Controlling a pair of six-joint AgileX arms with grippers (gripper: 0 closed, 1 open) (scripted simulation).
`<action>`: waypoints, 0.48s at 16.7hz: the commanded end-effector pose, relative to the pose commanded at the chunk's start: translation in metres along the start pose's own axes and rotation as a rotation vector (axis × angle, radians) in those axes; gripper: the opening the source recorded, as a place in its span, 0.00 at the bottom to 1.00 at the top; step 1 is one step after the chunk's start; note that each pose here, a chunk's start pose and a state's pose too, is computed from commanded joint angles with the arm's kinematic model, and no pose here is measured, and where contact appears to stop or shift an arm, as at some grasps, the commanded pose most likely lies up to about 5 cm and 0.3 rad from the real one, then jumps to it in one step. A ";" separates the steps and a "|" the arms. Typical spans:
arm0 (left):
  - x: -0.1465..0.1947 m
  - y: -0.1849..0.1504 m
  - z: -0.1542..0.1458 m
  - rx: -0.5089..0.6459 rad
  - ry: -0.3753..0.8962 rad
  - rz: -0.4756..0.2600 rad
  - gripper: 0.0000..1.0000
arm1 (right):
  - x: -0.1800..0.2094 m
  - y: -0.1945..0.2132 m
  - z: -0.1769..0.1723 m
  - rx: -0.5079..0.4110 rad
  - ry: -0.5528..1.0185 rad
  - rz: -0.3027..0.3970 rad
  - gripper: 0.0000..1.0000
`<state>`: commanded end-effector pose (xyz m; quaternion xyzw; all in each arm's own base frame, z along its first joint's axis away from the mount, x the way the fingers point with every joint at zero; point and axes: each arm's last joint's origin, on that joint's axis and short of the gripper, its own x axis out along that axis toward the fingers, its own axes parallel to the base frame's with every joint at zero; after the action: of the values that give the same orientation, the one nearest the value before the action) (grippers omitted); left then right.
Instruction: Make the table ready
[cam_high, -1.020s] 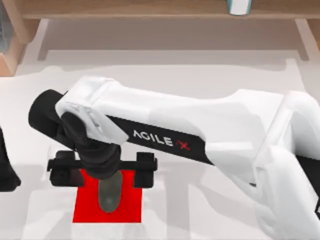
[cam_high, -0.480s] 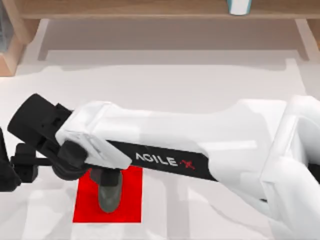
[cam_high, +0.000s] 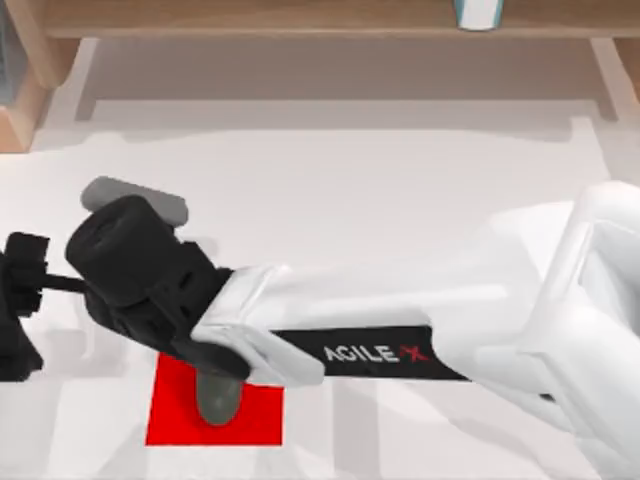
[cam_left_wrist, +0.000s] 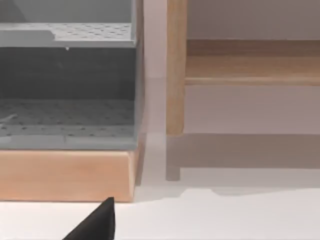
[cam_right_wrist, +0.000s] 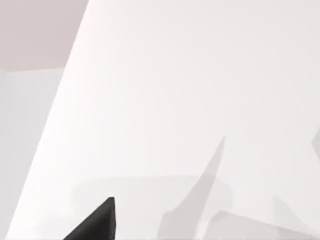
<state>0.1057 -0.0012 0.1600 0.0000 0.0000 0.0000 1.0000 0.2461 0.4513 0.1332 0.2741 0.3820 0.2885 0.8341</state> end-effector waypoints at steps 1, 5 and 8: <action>0.000 0.000 0.000 0.000 0.000 0.000 1.00 | -0.004 -0.003 0.006 0.015 -0.051 0.059 1.00; 0.000 0.000 0.000 0.000 0.000 0.000 1.00 | -0.026 -0.032 0.040 0.090 -0.249 0.267 1.00; 0.000 0.000 0.000 0.000 0.000 0.000 1.00 | -0.050 -0.072 0.071 0.147 -0.369 0.370 1.00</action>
<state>0.1057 -0.0012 0.1600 0.0000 0.0000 0.0000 1.0000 0.2950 0.3508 0.1479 0.4470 0.1867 0.3527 0.8006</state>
